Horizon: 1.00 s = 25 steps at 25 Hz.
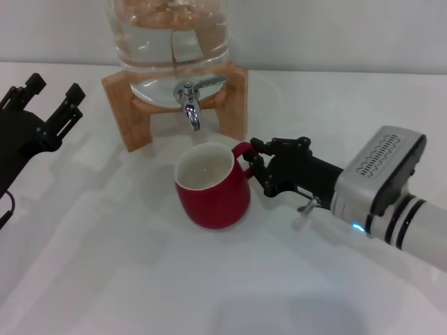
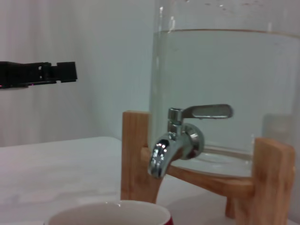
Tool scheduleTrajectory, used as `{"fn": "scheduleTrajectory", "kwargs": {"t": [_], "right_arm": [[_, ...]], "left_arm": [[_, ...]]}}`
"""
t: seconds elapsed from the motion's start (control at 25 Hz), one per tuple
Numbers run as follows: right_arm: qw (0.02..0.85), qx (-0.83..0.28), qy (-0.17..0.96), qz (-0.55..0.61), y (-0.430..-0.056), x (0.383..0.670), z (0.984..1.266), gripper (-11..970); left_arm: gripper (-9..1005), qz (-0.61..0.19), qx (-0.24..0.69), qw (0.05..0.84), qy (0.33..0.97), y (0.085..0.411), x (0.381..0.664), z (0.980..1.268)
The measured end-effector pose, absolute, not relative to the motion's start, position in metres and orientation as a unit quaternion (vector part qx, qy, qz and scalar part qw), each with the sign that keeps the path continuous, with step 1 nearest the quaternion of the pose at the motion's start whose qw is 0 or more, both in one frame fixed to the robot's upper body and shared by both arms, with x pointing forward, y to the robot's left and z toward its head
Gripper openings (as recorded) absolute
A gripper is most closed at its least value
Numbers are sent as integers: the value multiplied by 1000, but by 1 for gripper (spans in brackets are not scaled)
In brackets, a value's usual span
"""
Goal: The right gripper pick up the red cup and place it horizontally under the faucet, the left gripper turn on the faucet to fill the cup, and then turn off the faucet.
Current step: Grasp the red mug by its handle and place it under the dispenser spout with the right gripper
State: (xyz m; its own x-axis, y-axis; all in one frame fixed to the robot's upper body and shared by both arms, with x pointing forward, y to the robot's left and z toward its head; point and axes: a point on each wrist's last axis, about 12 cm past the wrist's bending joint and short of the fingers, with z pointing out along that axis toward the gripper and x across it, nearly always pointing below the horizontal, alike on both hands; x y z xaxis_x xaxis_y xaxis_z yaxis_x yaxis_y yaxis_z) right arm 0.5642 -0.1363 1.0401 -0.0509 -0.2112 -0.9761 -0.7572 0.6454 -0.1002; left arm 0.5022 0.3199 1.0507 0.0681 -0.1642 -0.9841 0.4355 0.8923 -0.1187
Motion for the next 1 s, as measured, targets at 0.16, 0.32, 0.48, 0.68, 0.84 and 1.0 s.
{"fn": "scheduleTrajectory", "kwargs": {"t": [0.16, 0.32, 0.48, 0.68, 0.84, 1.0], "right_arm": [[587, -363, 685, 232, -127, 568, 1044, 155], [581, -373, 686, 229, -120, 573, 1048, 155], [579, -376, 687, 227, -118, 576, 1049, 154], [575, -371, 696, 217, -118, 580, 1049, 154], [573, -370, 700, 212, -119, 584, 1050, 154], [574, -364, 704, 206, -120, 588, 1052, 154]], "left_arm": [[757, -207, 101, 725, 649, 321, 501, 1051], [757, -207, 99, 726, 649, 321, 500, 1051], [757, -206, 98, 726, 649, 322, 499, 1050], [757, -207, 98, 726, 648, 322, 499, 1051], [757, -208, 99, 727, 647, 321, 501, 1051], [757, -208, 100, 727, 646, 321, 502, 1052]]}}
